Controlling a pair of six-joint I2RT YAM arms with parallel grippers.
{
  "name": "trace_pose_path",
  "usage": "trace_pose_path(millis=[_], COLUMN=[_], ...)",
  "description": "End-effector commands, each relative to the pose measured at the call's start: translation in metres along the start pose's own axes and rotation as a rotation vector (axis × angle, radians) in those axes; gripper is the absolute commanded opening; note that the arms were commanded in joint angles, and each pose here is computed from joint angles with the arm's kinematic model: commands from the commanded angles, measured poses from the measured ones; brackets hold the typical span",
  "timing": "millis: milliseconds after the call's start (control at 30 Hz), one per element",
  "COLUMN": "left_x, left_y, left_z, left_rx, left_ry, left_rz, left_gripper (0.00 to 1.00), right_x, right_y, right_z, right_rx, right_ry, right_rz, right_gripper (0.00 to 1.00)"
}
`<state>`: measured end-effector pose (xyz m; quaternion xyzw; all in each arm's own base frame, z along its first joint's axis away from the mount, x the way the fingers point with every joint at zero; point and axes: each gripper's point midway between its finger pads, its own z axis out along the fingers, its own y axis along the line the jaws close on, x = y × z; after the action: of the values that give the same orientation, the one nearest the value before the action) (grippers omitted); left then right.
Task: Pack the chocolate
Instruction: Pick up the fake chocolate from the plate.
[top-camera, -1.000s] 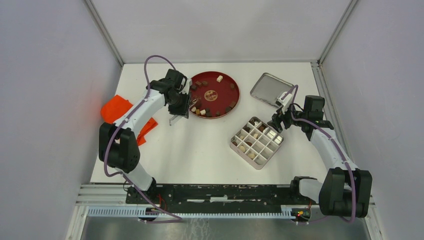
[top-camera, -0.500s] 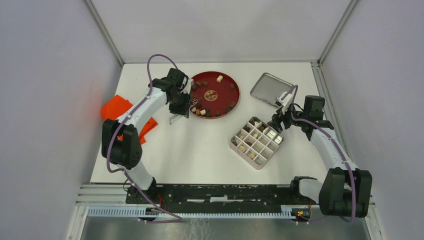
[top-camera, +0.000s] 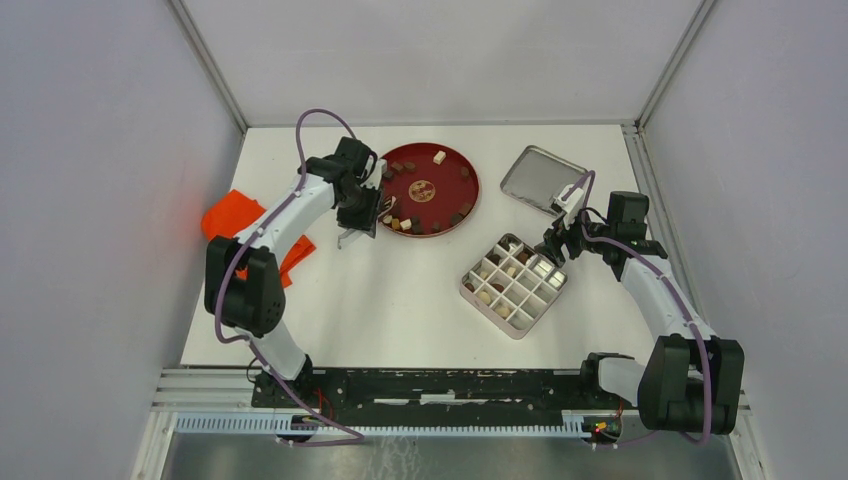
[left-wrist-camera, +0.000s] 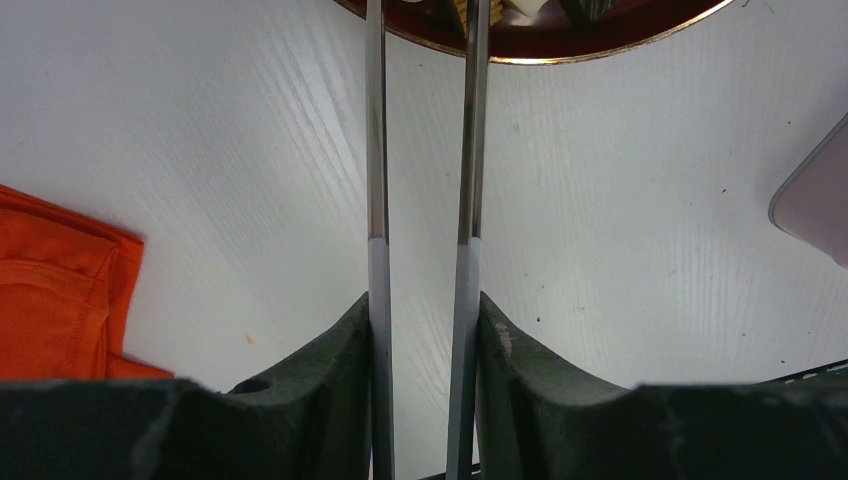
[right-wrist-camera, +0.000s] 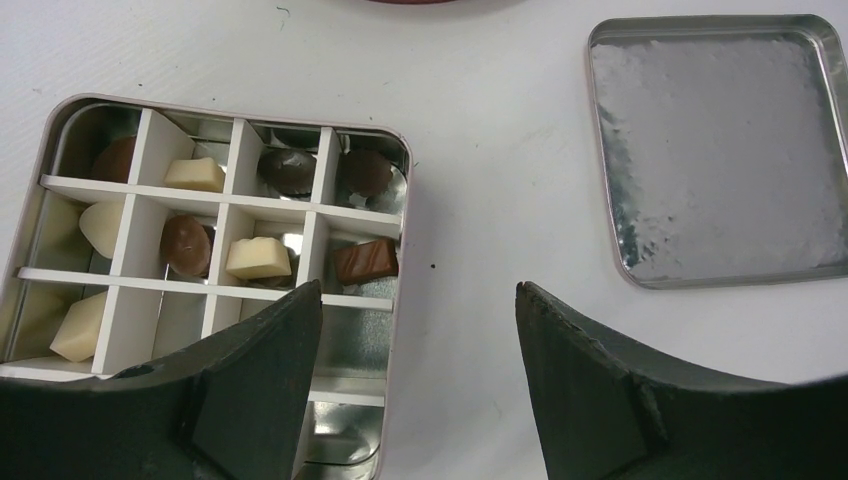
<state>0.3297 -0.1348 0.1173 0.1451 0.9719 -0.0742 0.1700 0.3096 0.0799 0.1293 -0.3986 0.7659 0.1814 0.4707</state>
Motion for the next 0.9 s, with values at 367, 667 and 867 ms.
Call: trace_pose_path(millis=[367,667,867], left_x=[-0.002,0.000,-0.003], left_y=[-0.005,-0.013,-0.019], left_z=[0.007,0.002,-0.001], left_rx=[0.032,0.033,0.020], left_ry=[0.011,0.005,-0.002], left_rz=[0.019,0.026,0.040], left_gripper=[0.40,0.32,0.30], right_x=[-0.019,-0.020,-0.021], right_y=[-0.008,-0.007,-0.007], right_z=[-0.003,-0.004,-0.004], right_rx=[0.003,0.002,0.002], right_ry=[-0.043,-0.044,-0.046], right_rz=[-0.045,-0.046,-0.050], right_gripper=[0.77,0.77,0.77])
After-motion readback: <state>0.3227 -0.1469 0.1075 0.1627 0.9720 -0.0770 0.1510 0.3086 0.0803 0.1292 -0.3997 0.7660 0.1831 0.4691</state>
